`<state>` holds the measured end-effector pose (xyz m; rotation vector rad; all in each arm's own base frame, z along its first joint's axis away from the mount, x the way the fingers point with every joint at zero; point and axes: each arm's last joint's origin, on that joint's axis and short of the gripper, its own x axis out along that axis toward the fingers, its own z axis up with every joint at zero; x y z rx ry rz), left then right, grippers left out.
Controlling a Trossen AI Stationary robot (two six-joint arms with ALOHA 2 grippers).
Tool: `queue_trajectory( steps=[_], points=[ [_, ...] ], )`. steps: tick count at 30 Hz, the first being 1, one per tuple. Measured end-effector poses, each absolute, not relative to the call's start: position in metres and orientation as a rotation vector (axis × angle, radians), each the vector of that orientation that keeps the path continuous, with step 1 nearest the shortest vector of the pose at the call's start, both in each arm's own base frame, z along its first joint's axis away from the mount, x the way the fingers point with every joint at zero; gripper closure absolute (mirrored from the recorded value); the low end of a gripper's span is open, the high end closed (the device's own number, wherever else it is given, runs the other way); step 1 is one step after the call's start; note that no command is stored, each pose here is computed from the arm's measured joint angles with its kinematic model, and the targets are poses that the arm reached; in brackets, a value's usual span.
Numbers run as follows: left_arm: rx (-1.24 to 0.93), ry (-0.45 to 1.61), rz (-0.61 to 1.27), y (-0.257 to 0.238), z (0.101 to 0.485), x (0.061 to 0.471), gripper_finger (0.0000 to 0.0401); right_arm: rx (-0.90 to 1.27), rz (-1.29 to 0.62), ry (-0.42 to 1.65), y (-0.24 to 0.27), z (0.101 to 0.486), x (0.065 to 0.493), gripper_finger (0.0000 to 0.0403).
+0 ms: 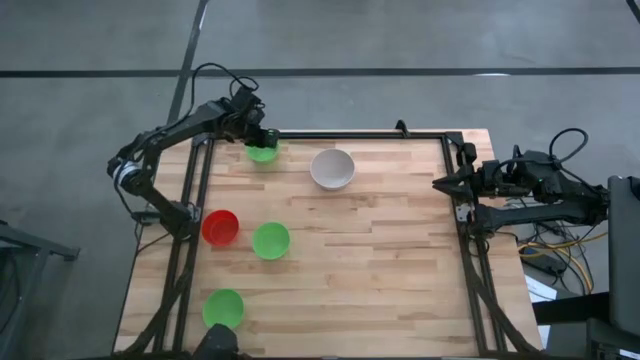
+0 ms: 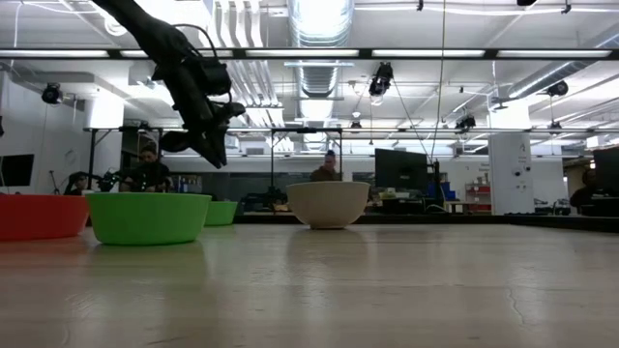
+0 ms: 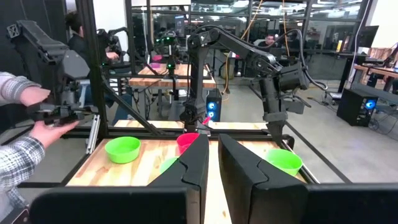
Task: Nest bowls inside each other
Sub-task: Stack the top green bowl on the white bowl
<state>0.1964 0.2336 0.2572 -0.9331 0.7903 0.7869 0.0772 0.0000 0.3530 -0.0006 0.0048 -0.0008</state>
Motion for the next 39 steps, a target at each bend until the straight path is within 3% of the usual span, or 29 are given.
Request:
queue_trajectory(
  steps=[19,39],
  points=[
    [-1.035,0.848,0.782,0.241,0.233,0.204,0.0253,-0.001,-0.001,0.005,0.0,0.353,0.077,0.0369],
    [-0.95,0.914,0.73,0.257,0.201,0.216,0.025,-0.001,-0.001,0.005,0.0,0.353,0.077,0.0369]
  ],
)
